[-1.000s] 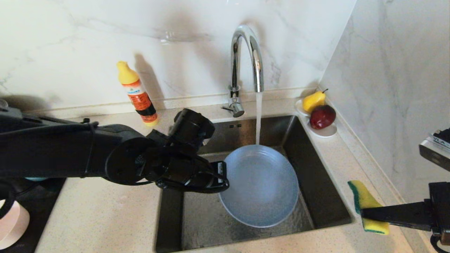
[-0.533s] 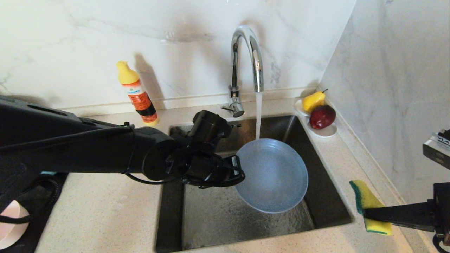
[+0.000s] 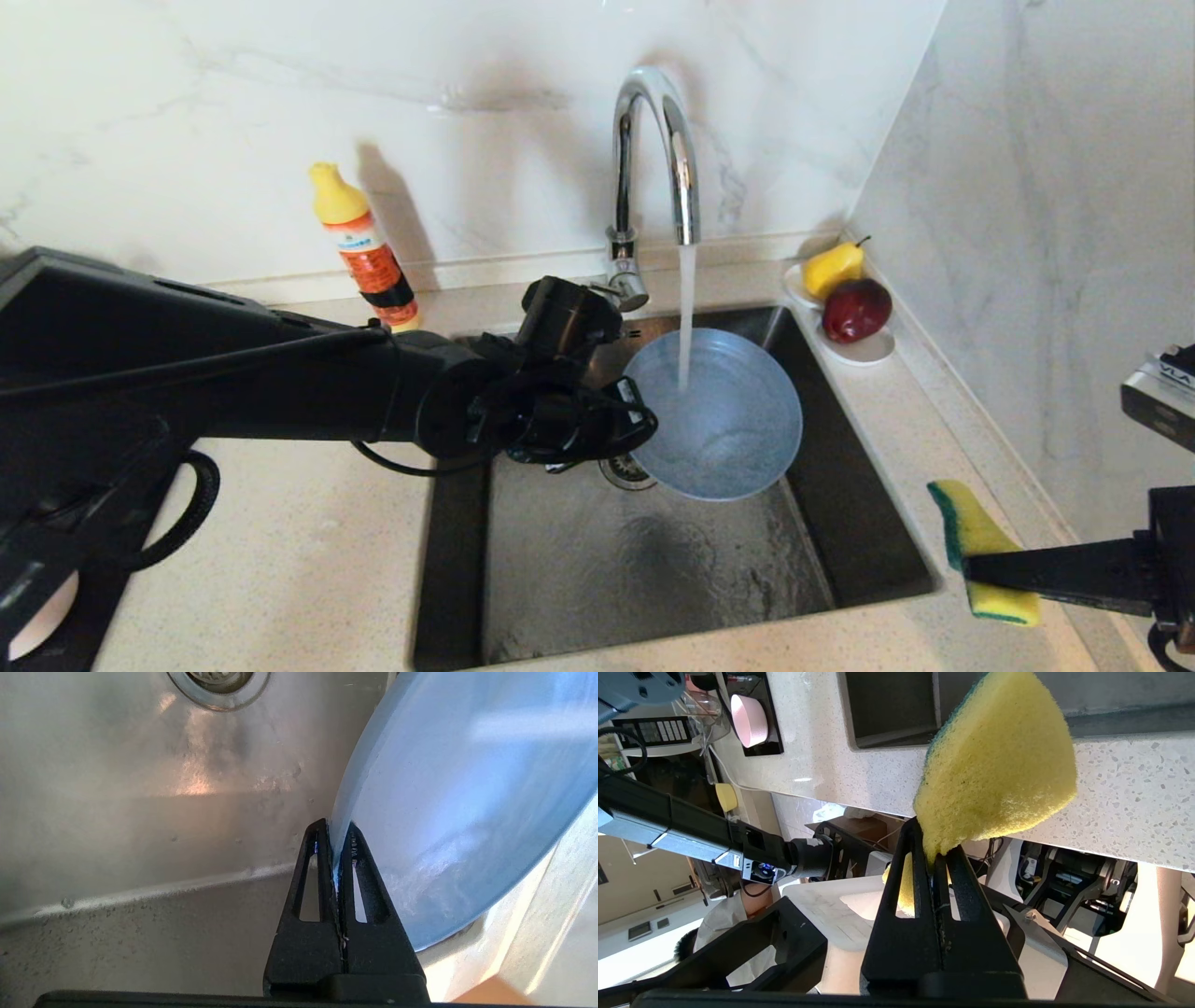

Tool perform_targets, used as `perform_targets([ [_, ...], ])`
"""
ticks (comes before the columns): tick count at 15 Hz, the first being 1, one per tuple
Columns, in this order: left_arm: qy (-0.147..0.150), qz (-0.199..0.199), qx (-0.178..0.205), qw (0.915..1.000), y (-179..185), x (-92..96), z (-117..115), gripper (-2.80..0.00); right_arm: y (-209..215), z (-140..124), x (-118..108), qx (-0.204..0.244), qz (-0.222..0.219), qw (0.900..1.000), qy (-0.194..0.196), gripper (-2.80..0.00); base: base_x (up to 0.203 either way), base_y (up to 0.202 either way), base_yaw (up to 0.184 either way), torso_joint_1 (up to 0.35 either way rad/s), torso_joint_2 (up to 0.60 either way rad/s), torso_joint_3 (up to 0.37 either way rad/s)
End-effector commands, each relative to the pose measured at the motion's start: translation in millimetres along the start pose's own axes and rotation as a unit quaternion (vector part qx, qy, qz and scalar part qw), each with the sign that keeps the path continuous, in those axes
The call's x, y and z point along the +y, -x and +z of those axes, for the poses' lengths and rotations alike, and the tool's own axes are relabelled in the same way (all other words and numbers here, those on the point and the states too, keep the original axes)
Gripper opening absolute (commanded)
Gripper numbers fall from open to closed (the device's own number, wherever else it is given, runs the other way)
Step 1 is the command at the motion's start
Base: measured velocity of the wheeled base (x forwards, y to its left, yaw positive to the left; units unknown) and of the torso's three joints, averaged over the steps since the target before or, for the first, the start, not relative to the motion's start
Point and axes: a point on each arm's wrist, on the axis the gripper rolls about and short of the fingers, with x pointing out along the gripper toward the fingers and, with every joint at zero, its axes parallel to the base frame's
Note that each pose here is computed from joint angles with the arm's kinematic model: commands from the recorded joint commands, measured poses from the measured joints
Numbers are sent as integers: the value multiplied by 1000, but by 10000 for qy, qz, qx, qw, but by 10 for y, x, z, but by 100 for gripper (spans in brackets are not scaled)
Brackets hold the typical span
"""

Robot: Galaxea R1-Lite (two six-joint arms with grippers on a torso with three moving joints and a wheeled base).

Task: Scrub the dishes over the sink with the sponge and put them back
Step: Wash the plate

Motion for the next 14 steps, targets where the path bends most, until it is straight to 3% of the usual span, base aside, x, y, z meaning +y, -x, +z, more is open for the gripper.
perform_targets([
  [1,124,45,-81,9999,2,49,81,-280,-16,6,-5,35,-2,10000,-28,-280,0,0,0,0,0,0],
  [5,194,404,-166,9989,102,227,169,-280,-26,13,-5,45,0,10000,-31,-280,0,0,0,0,0,0],
  [8,-103,1131,-699,9911,150,362,242,-280,-51,19,-15,76,-6,10000,-43,-280,0,0,0,0,0,0],
  [11,-656,1892,-1335,9706,230,405,297,-280,-49,26,-8,65,12,10000,-32,-280,0,0,0,0,0,0],
  [14,-1152,2716,-1896,9365,312,433,385,-280,-34,9,-11,70,-2,10000,-39,-280,0,0,0,0,0,0],
])
